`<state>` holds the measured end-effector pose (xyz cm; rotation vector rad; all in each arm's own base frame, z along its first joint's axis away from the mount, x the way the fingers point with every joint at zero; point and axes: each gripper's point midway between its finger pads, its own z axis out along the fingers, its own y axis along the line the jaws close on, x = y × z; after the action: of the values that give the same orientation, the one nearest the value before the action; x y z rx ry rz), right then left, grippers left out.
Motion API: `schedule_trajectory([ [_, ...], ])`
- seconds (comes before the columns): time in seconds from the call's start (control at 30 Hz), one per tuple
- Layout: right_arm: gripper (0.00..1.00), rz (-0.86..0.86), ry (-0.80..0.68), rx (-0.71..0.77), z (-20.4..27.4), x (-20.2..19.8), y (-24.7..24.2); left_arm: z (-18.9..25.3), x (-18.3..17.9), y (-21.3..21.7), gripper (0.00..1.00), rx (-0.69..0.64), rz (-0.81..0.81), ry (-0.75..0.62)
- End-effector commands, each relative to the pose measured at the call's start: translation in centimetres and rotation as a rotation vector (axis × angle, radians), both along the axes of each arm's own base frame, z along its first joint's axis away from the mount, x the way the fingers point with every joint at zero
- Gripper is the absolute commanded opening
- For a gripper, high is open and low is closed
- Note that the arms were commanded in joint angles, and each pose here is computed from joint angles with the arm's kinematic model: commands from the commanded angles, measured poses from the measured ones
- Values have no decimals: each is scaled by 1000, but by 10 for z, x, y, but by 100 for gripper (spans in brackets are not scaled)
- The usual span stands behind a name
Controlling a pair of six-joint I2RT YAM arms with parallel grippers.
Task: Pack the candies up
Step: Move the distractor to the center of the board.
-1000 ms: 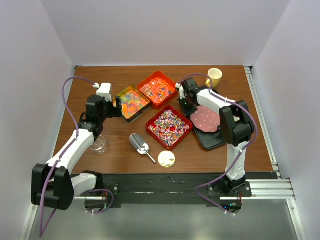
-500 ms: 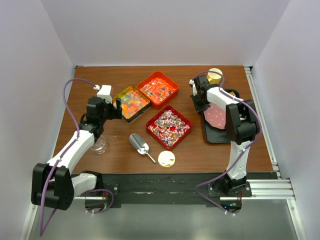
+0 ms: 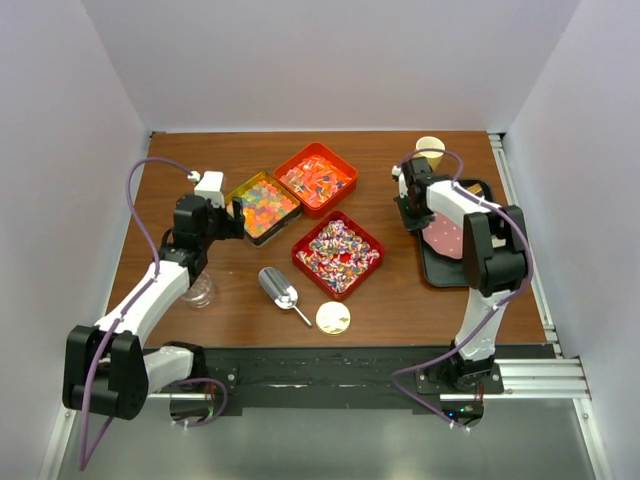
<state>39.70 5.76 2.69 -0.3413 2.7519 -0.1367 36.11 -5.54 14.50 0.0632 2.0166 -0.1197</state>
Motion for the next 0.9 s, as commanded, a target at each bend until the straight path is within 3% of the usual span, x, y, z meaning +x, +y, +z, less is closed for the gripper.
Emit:
schedule_trajectory([
  [0.0,0,21,-59,-46,31,1,-21,6,3,0,88,-15,-2,-37],
  [0.07,0,97,-74,90,45,2,5,8,3,-1,93,-1,-21,-37],
  [0.1,5,128,-78,156,55,-1,18,3,-2,-6,95,-2,-58,-5],
  [0.17,26,173,-95,259,69,-3,41,7,-3,-16,96,45,-167,4],
  [0.2,45,211,-94,326,76,-7,56,-8,-20,-30,96,47,-284,95],
  [0.3,61,333,-115,437,100,-24,91,-20,-42,-51,94,101,-575,190],
  [0.4,69,431,-145,548,126,-39,116,-31,-54,-59,88,92,-682,264],
  [0.63,70,476,-176,597,143,-65,124,-47,-74,-77,73,-9,-802,386],
  [0.87,70,467,-167,589,135,-85,117,-58,-88,-88,72,-37,-854,450],
])
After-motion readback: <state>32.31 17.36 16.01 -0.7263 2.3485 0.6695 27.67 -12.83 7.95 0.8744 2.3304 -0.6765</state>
